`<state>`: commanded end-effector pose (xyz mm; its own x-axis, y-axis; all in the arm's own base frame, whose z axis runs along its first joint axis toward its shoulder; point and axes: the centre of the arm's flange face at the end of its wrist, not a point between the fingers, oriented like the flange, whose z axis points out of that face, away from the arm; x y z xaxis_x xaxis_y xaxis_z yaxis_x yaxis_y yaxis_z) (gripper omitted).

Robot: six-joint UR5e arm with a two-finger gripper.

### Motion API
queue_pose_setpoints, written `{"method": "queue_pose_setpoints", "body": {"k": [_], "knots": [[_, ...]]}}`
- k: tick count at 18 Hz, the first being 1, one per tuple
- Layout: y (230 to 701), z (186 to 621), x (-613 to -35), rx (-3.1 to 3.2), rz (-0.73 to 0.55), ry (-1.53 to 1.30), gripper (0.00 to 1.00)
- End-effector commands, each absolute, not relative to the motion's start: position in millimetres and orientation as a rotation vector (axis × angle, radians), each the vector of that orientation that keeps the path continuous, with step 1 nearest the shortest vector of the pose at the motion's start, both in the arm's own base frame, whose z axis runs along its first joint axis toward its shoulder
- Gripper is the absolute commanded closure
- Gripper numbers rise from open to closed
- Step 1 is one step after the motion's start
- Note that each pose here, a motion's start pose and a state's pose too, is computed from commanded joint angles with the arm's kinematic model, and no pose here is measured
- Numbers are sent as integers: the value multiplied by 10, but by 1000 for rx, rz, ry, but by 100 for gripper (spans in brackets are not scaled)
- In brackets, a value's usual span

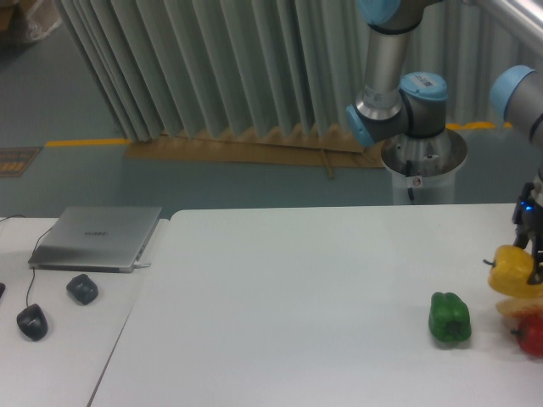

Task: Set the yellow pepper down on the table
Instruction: 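Bring the yellow pepper in the gripper down toward the table, then lower the yellow pepper beside the green pepper and release it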

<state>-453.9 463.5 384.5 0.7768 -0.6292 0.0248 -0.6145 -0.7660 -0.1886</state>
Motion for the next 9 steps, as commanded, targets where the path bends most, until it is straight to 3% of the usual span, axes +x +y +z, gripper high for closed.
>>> {"method": "queue_pose_setpoints", "body": {"k": [9], "knots": [[4608, 3597, -4554, -2866, -94, 973, 51]]}}
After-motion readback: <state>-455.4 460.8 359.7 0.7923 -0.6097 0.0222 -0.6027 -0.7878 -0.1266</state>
